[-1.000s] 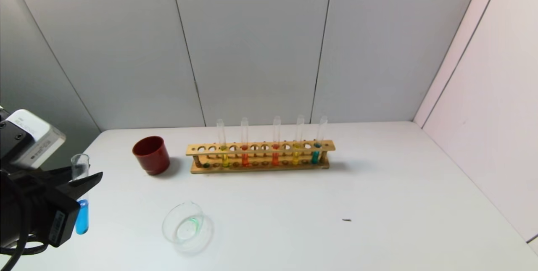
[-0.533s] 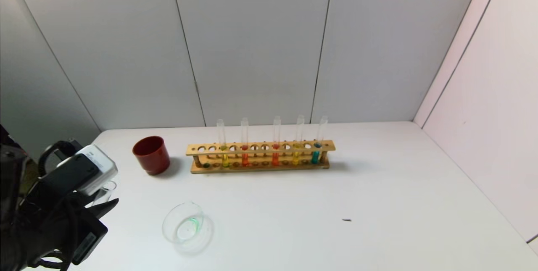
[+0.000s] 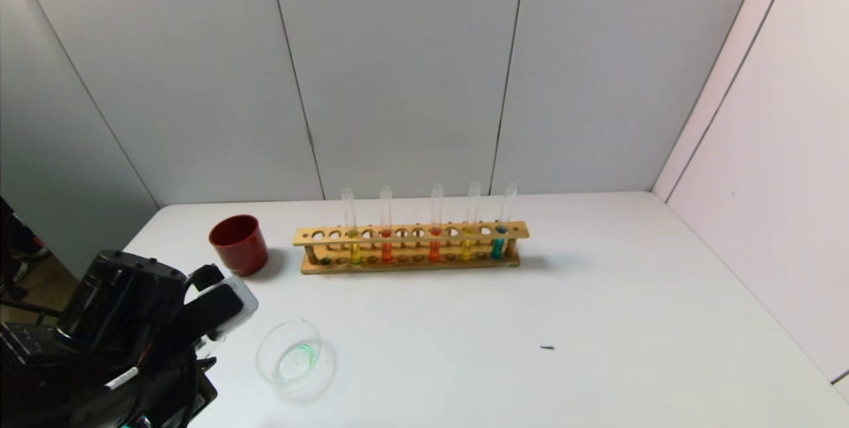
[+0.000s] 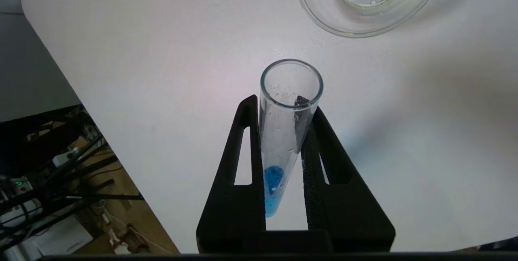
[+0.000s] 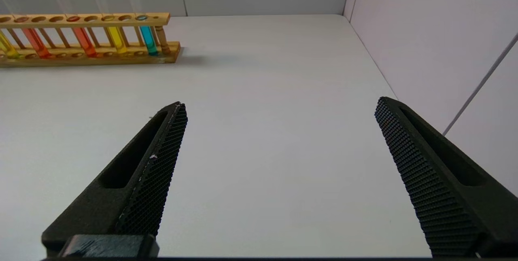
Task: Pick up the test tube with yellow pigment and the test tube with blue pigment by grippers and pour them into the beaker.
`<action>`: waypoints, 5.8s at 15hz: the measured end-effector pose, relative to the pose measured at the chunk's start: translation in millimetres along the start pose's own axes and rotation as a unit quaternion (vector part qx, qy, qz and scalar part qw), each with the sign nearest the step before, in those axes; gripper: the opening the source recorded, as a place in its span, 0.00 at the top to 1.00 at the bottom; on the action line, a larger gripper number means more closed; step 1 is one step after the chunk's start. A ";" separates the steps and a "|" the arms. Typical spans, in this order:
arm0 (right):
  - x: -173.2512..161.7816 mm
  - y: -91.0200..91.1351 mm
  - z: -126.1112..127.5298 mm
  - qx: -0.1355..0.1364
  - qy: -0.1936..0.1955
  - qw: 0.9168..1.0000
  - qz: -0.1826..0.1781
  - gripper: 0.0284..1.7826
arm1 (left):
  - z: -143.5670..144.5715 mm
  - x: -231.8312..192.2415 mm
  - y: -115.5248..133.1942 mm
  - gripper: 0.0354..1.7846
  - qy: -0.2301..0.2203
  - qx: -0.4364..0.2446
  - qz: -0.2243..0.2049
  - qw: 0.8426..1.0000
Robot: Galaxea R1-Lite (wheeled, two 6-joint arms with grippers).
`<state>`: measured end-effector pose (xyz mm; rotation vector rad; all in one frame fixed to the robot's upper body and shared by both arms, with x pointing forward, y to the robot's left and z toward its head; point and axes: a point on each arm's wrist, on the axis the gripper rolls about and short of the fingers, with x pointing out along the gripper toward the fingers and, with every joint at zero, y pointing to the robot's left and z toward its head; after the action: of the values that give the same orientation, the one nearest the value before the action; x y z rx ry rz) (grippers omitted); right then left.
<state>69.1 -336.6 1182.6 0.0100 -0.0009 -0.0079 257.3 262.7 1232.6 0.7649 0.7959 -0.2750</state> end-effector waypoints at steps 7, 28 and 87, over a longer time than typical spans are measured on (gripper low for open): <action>0.0 0.0 0.0 0.000 0.000 1.000 0.000 0.05 | 15.9 33.6 -12.5 0.84 0.054 0.042 -0.028 0.997; 0.0 0.0 0.0 0.000 0.000 1.000 0.000 0.05 | 54.7 66.4 -11.4 0.84 0.218 0.146 -0.085 0.961; 0.0 0.0 0.0 0.000 0.000 1.000 0.000 0.05 | 105.9 102.4 -32.8 0.84 0.392 0.287 -0.072 0.871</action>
<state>69.1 -336.6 1182.6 0.0104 -0.0013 -0.0079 368.2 170.1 1189.2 1.4230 1.5850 -0.3441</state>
